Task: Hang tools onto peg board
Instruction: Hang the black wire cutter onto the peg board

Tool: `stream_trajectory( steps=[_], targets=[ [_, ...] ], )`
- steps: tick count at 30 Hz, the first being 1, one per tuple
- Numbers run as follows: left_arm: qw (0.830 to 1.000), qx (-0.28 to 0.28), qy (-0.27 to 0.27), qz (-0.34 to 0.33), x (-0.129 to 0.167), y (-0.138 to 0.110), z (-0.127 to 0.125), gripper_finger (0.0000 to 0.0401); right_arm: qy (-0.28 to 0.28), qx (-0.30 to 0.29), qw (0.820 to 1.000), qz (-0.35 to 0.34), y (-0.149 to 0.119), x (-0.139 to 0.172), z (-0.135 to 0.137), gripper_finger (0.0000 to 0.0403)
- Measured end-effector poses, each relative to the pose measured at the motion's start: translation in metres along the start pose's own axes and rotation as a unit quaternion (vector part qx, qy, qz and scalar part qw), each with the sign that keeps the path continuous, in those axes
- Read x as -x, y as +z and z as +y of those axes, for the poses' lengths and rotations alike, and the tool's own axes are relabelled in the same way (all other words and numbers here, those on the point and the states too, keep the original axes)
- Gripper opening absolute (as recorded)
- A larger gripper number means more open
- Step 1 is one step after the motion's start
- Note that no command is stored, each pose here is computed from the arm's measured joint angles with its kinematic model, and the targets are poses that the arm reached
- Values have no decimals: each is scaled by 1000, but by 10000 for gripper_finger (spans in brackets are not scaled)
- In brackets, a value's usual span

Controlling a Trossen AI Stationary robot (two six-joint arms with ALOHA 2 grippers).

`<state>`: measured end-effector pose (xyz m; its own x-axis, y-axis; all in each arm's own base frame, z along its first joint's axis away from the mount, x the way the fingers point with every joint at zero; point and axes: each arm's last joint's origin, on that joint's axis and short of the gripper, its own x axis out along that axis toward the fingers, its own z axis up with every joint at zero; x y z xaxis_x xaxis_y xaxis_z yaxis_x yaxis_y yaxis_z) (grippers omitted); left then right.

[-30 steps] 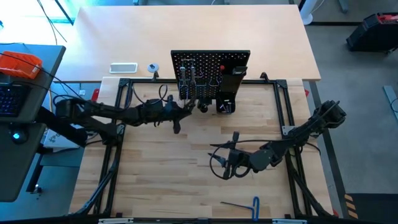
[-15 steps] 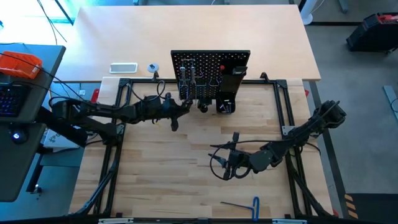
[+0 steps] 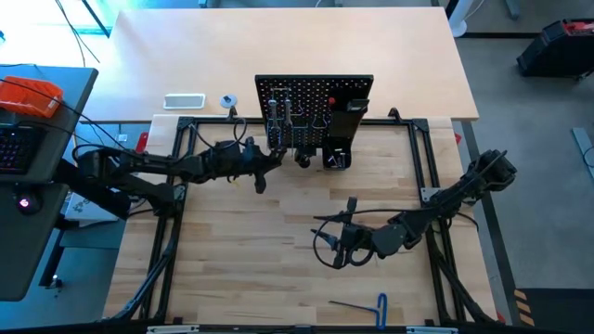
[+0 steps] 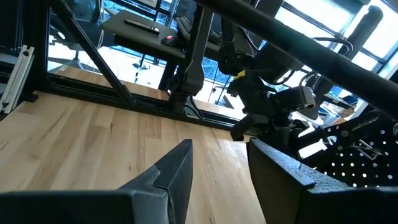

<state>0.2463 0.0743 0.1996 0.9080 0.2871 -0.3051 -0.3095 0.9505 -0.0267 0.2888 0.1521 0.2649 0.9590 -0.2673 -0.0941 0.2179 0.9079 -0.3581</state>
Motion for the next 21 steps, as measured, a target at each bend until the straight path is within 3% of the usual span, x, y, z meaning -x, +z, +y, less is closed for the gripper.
stream_trajectory(
  steps=[21],
  targets=[
    [999,14,31,-4,0,1,15,29,-3,0,1000,4,-1,-1,-1,149]
  ],
)
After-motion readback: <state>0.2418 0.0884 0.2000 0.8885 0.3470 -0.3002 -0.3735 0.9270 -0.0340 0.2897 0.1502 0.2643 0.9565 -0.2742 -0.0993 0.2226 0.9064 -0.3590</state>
